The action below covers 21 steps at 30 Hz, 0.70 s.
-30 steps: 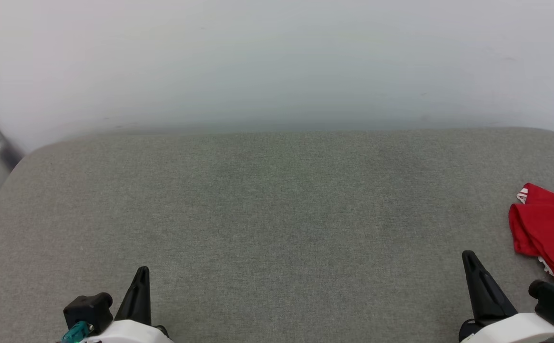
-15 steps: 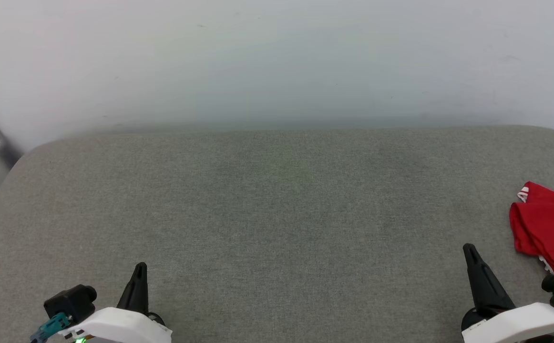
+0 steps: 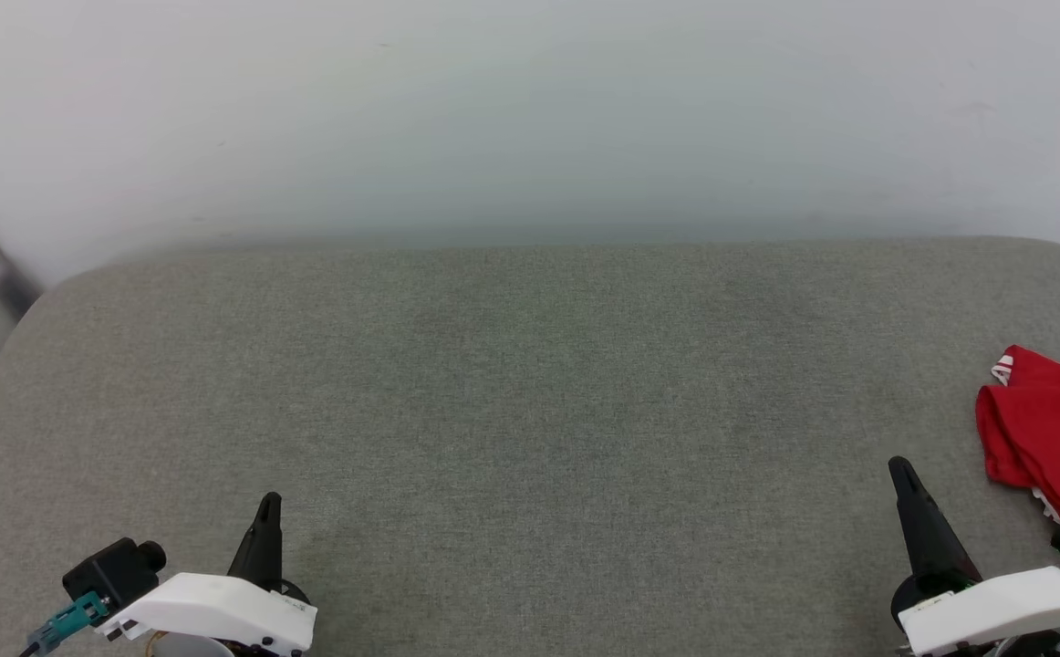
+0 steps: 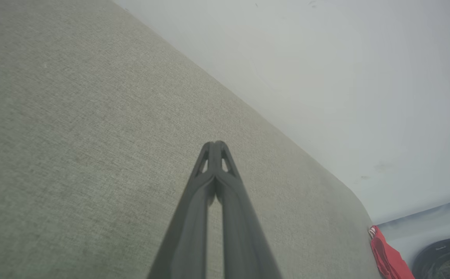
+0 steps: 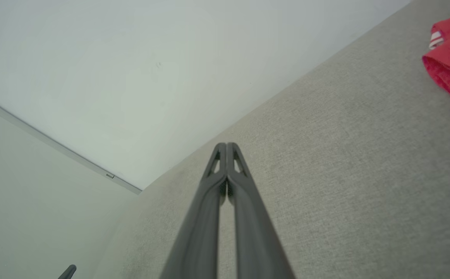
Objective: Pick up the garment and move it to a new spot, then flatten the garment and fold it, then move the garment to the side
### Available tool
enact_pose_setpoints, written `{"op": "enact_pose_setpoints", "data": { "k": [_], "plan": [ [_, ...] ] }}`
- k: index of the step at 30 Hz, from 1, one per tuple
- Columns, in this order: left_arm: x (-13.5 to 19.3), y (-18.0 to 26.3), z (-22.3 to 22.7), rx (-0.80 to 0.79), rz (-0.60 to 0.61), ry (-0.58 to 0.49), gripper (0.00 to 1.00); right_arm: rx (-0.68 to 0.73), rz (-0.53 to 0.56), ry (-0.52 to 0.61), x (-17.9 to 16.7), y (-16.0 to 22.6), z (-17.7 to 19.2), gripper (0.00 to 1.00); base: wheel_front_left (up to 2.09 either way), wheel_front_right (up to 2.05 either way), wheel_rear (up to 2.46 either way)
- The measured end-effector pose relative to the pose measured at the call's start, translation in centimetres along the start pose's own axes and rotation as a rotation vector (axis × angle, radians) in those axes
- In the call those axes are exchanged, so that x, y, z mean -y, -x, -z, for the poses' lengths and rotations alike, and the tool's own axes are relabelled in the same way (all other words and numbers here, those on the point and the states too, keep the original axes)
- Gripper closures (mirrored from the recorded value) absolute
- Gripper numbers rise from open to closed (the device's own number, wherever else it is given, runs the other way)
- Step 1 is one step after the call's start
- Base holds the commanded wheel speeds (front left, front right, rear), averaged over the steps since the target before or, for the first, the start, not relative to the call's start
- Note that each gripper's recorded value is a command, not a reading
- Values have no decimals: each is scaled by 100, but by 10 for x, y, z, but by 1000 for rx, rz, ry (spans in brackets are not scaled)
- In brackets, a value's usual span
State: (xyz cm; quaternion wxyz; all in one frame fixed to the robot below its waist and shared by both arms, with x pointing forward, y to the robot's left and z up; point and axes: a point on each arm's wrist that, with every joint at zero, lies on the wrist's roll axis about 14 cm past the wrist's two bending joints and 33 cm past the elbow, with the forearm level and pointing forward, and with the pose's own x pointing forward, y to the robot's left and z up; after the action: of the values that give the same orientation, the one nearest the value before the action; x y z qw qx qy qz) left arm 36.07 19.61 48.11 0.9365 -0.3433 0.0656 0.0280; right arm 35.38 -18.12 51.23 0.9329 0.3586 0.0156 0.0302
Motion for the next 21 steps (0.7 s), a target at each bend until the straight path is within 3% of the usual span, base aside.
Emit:
{"op": "enact_pose_setpoints", "data": {
  "k": [21],
  "plan": [
    [4,-8,-3,-9,14,275,100,17,9,-262,5,-11,-4,100,0,0,0]
  ]
}}
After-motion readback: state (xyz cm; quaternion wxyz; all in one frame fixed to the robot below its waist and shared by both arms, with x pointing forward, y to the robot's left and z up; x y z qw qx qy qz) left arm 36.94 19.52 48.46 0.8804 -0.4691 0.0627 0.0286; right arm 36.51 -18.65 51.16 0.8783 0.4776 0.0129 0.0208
